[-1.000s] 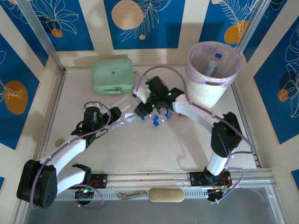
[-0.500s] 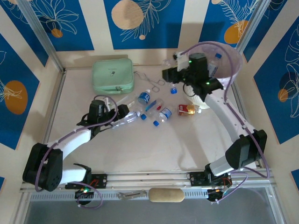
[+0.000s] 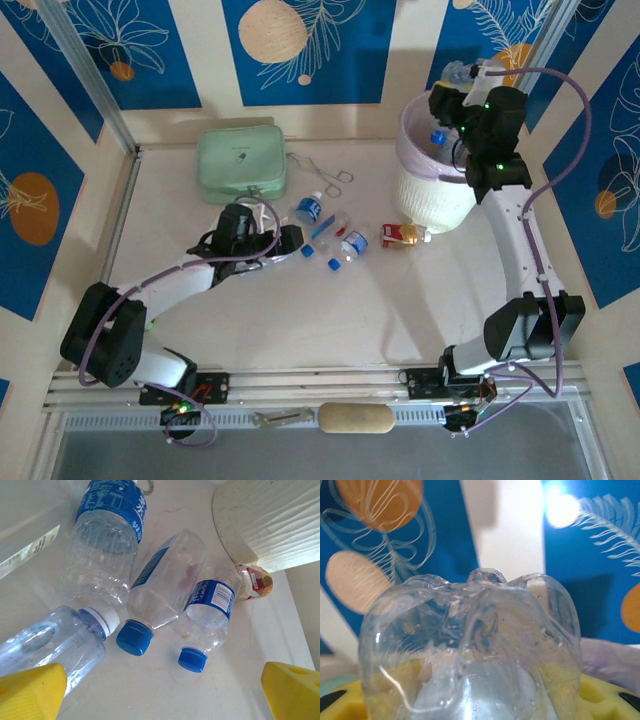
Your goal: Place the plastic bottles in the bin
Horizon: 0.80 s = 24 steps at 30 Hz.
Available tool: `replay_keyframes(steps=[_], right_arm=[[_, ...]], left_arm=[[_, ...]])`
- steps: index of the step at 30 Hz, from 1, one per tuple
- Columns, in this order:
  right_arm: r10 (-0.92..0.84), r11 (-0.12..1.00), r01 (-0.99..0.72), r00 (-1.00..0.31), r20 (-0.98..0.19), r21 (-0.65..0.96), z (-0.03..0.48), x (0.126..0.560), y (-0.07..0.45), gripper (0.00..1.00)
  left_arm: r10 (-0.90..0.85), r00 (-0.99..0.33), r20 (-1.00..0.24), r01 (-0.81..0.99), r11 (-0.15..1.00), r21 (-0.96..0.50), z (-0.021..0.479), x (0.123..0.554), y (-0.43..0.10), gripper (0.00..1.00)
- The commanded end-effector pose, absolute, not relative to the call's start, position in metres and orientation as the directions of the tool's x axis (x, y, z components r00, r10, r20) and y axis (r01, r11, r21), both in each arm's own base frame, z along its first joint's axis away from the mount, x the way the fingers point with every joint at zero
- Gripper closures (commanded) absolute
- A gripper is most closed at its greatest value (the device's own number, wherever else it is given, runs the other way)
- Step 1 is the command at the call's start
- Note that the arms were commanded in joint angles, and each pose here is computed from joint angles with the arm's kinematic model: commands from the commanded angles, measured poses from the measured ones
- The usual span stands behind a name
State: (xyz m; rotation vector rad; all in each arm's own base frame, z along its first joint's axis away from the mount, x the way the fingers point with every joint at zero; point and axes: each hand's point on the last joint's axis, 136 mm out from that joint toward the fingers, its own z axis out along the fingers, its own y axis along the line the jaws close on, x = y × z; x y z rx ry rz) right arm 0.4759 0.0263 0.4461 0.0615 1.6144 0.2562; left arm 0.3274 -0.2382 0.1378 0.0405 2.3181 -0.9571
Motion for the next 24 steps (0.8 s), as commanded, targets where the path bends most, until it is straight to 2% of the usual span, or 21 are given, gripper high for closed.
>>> replay_keyframes(steps=[1,7,13,14,19,24], right_arm=[[0.240,0.970,-0.037,0.009,-0.971,0.240,0.455,0.492,0.001,0.51],[0.239,0.971,0.026,-0.072,-0.968,0.238,0.415,0.512,-0.015,0.51],[0.245,0.970,0.040,-0.151,-0.958,0.241,0.388,0.522,-0.017,0.46],[0.246,0.969,0.040,-0.158,-0.956,0.243,0.386,0.523,-0.016,0.44],[0.256,0.967,0.049,-0.156,-0.954,0.251,0.388,0.523,-0.018,0.16],[0.270,0.963,0.032,-0.132,-0.954,0.268,0.405,0.516,-0.015,0.02]], left_arm=[[-0.163,-0.791,-0.589,0.285,0.754,-0.592,0.146,0.329,-0.242,0.01],[-0.145,-0.775,-0.615,0.288,0.785,-0.549,0.150,0.327,-0.234,0.01],[-0.112,-0.754,-0.647,0.283,0.834,-0.474,0.153,0.326,-0.220,0.01],[-0.109,-0.751,-0.651,0.284,0.837,-0.467,0.153,0.326,-0.219,0.01],[-0.114,-0.740,-0.663,0.276,0.847,-0.454,0.156,0.325,-0.214,0.01],[-0.091,-0.730,-0.677,0.283,0.862,-0.421,0.156,0.326,-0.208,0.01]])
